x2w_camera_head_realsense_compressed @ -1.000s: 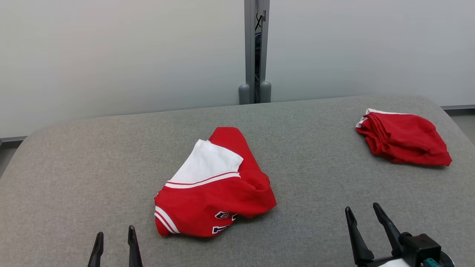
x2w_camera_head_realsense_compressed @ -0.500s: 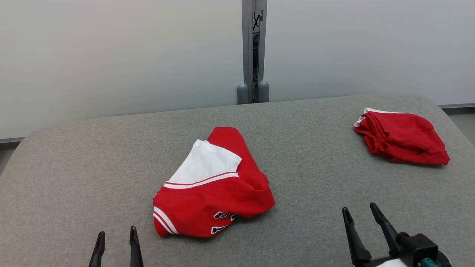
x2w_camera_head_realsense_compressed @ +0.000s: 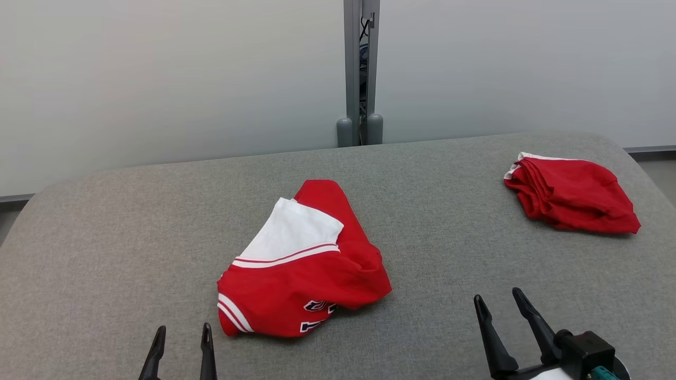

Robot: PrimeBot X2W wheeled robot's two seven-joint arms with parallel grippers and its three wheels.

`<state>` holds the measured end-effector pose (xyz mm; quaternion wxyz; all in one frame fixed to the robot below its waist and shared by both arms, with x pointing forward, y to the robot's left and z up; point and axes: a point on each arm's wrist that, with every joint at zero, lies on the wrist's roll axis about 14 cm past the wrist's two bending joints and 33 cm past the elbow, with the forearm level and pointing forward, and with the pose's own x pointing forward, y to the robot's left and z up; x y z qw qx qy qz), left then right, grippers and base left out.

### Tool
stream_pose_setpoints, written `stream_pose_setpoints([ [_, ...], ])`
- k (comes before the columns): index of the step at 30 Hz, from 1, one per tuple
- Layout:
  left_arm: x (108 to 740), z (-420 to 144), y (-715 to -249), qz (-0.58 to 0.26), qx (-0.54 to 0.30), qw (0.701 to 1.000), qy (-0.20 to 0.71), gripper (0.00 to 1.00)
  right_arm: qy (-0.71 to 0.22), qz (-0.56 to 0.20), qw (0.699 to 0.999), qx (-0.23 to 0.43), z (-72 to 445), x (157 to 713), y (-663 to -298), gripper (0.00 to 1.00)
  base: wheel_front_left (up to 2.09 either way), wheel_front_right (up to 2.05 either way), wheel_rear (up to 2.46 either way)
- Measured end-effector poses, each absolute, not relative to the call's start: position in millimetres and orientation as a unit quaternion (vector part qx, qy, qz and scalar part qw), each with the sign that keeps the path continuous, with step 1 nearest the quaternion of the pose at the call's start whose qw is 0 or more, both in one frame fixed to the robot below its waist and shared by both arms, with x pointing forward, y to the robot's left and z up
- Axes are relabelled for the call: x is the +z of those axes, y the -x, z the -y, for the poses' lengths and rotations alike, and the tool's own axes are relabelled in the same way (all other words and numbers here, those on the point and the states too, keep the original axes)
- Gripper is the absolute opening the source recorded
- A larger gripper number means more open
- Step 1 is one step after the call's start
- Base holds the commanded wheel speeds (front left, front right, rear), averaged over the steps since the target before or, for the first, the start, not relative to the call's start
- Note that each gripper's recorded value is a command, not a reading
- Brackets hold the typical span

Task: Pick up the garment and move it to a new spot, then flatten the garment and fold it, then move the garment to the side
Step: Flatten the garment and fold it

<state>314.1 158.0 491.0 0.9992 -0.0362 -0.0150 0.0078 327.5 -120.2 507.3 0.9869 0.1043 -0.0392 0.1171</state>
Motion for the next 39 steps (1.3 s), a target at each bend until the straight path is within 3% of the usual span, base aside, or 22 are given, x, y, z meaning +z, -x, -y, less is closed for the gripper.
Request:
stream_pose_setpoints([
  [13, 456, -132, -353, -0.063, -0.037, 0.994, 0.076, 1.0, -0.112, 0.033, 0.982, 0.15, 107, 508, -331, 1.0, 0.0, 0.0, 0.0],
  [20, 415, -115, -366, -0.173, -0.048, 0.979, 0.095, 1.0, -0.108, 0.026, 0.983, 0.146, 113, 504, -336, 1.0, 0.0, 0.0, 0.0],
  [28, 387, -103, -372, -0.244, -0.049, 0.964, 0.095, 0.99, -0.106, 0.019, 0.984, 0.141, 117, 499, -339, 1.0, 0.0, 0.0, 0.0],
  [29, 382, -101, -370, -0.255, -0.052, 0.961, 0.095, 0.75, -0.105, 0.019, 0.984, 0.142, 117, 499, -339, 1.0, 0.0, 0.0, 0.0],
  [30, 381, -98, -370, -0.259, -0.055, 0.959, 0.097, 0.41, -0.105, 0.018, 0.984, 0.142, 117, 499, -340, 1.0, 0.0, 0.0, 0.0],
  [31, 381, -96, -372, -0.259, -0.057, 0.959, 0.1, 0.0, -0.105, 0.018, 0.984, 0.142, 117, 499, -340, 1.0, 0.0, 0.0, 0.0],
  [39, 409, -67, -389, -0.212, -0.108, 0.959, 0.156, 0.0, -0.102, 0.019, 0.985, 0.138, 121, 500, -340, 1.0, 0.0, 0.0, 0.0],
])
